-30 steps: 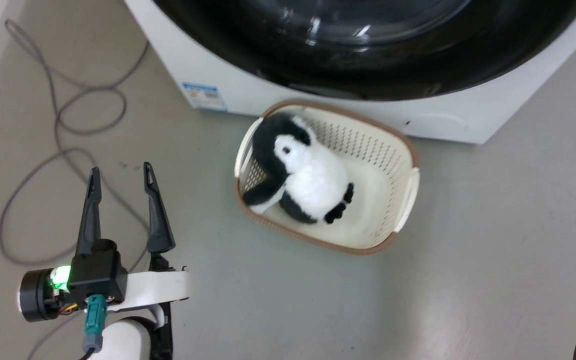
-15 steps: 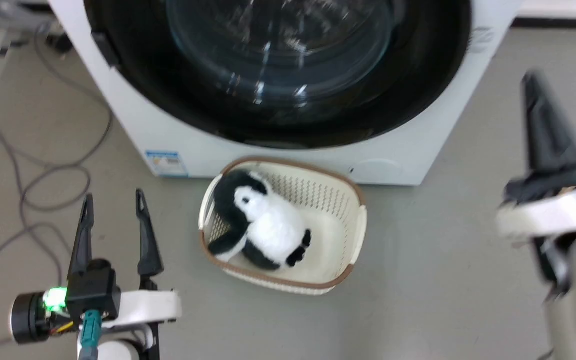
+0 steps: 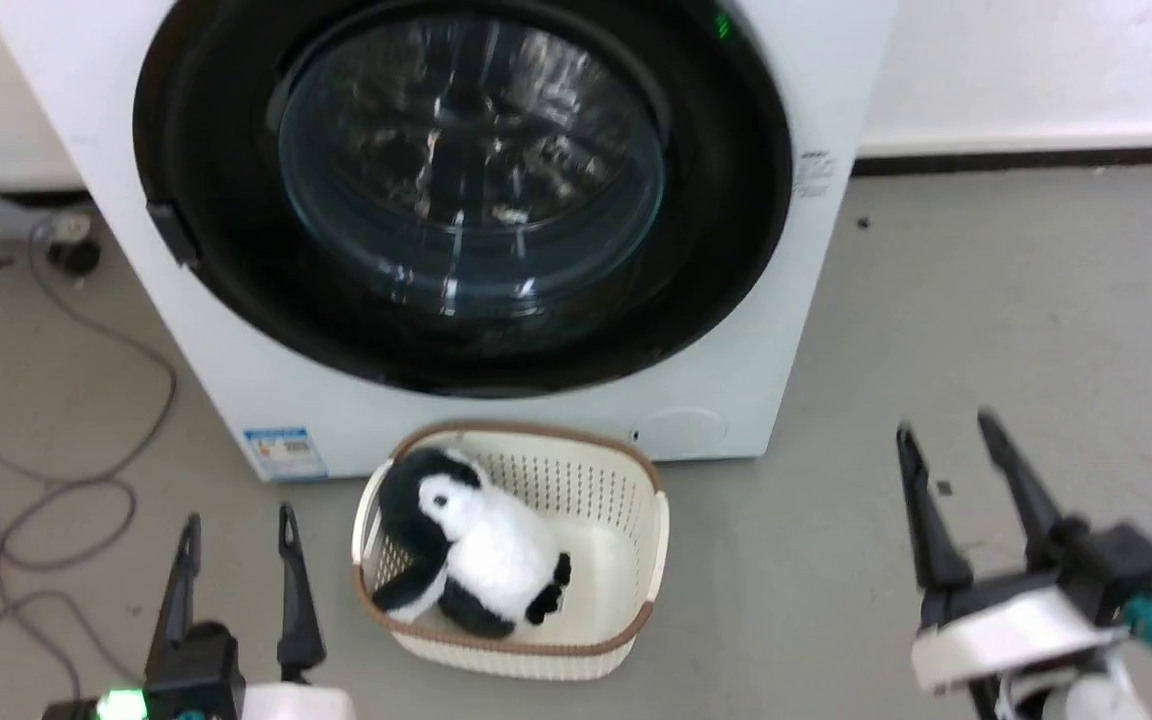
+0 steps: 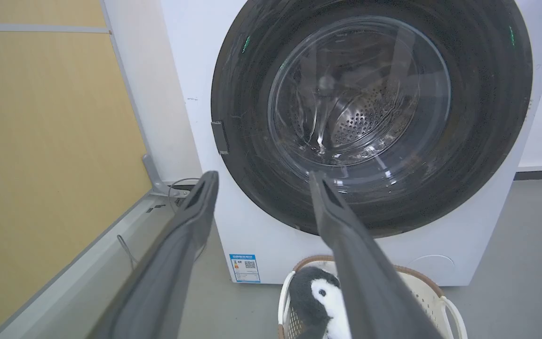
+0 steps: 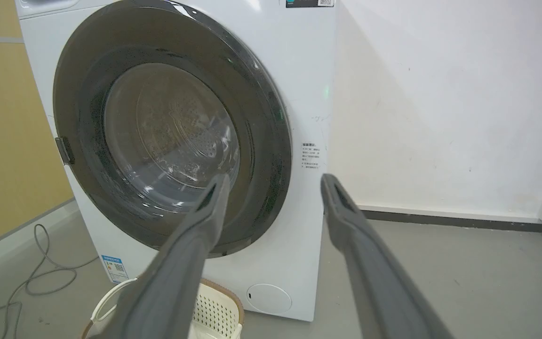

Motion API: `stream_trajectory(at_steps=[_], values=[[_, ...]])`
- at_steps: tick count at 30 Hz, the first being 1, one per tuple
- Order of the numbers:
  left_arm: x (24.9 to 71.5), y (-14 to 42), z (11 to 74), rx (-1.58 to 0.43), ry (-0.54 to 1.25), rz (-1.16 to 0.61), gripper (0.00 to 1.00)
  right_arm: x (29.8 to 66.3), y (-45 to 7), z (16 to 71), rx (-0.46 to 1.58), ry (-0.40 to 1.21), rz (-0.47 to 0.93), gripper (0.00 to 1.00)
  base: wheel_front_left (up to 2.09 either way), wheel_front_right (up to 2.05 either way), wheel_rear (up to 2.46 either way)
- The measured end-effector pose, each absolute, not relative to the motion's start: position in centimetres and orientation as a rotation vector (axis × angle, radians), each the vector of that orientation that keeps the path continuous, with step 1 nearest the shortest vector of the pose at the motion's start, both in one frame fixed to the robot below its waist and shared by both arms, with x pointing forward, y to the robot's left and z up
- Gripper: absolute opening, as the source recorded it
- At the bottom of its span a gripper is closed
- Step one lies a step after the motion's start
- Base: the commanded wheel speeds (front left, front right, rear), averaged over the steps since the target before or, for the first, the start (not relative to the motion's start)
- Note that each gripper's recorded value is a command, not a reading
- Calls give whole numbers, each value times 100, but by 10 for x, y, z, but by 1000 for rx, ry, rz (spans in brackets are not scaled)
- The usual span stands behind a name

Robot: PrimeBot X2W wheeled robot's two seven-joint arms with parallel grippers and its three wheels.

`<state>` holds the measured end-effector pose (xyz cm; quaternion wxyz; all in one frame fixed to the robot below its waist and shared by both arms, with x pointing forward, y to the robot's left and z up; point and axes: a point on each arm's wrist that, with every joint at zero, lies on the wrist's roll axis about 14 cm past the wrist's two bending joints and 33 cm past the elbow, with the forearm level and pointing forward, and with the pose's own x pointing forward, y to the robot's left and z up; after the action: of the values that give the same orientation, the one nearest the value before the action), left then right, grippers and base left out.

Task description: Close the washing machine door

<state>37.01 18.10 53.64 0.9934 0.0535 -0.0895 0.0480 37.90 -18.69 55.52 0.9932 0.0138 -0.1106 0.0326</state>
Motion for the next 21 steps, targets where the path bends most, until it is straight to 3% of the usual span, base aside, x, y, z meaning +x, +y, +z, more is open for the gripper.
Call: stream_trajectory(at_steps=[12, 13, 21], values=[[357, 174, 533, 93, -167, 57, 100, 338, -198, 537, 42, -178, 13, 100, 0, 0, 0], [357, 174, 533, 93, -166, 57, 0, 338, -198, 537, 42, -178, 14, 0, 0, 0, 0], [357, 175, 531, 92, -156, 58, 0, 339, -197, 536, 42, -170, 18, 0, 0, 0, 0]])
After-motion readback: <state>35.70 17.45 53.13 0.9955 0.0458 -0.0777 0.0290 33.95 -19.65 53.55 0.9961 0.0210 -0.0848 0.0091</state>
